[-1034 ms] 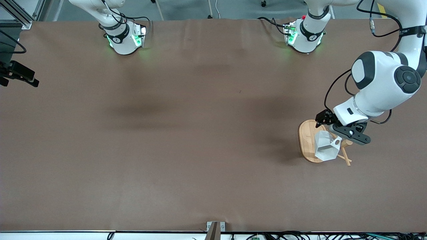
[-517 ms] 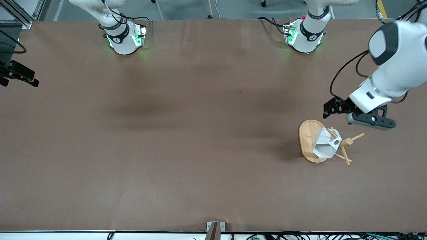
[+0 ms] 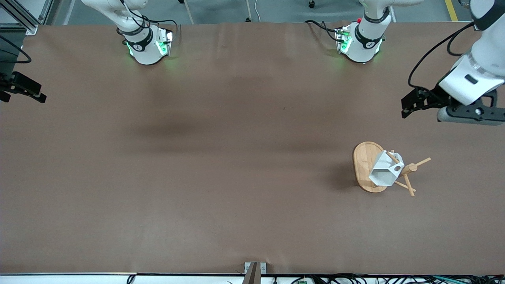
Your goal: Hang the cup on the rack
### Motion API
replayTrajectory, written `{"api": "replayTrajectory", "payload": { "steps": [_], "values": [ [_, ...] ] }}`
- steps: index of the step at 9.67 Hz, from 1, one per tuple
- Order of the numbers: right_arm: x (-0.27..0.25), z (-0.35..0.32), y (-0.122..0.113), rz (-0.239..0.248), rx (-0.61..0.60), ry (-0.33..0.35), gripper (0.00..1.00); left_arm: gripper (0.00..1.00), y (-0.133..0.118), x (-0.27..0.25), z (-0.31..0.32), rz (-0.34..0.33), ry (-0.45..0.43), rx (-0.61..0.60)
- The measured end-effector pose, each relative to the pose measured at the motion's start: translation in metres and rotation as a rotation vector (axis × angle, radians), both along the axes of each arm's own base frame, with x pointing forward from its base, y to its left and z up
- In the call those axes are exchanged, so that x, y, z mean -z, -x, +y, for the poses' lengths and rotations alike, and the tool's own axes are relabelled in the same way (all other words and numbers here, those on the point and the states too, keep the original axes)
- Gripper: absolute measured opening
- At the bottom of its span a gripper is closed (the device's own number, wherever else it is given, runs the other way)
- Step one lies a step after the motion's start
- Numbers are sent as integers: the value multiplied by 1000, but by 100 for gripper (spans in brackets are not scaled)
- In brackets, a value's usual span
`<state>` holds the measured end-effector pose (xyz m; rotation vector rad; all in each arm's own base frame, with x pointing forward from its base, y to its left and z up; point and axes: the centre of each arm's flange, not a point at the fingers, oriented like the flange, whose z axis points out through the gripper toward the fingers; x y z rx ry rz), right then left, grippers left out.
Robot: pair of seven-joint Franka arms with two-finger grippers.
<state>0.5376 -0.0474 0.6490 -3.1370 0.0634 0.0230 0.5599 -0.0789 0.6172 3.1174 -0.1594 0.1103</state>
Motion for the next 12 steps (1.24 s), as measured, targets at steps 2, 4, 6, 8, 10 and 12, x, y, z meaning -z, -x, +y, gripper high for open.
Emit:
{"api": "replayTrajectory", "payload": {
  "steps": [2,4,6,8,10,12],
  "values": [
    [0,0,0,0,0,0,100,100,3,-18,19,11,-2,-25],
    [0,0,0,0,0,0,100,100,9,-28,20,32,-5,-29],
    [0,0,0,0,0,0,100,100,15,-35,20,29,-6,-33],
    [0,0,0,0,0,0,100,100,17,-37,17,28,-7,-27],
    [0,0,0,0,0,0,100,100,17,-37,17,28,-7,-28],
    [0,0,0,0,0,0,100,100,17,-37,18,29,-7,-30]
  ]
}}
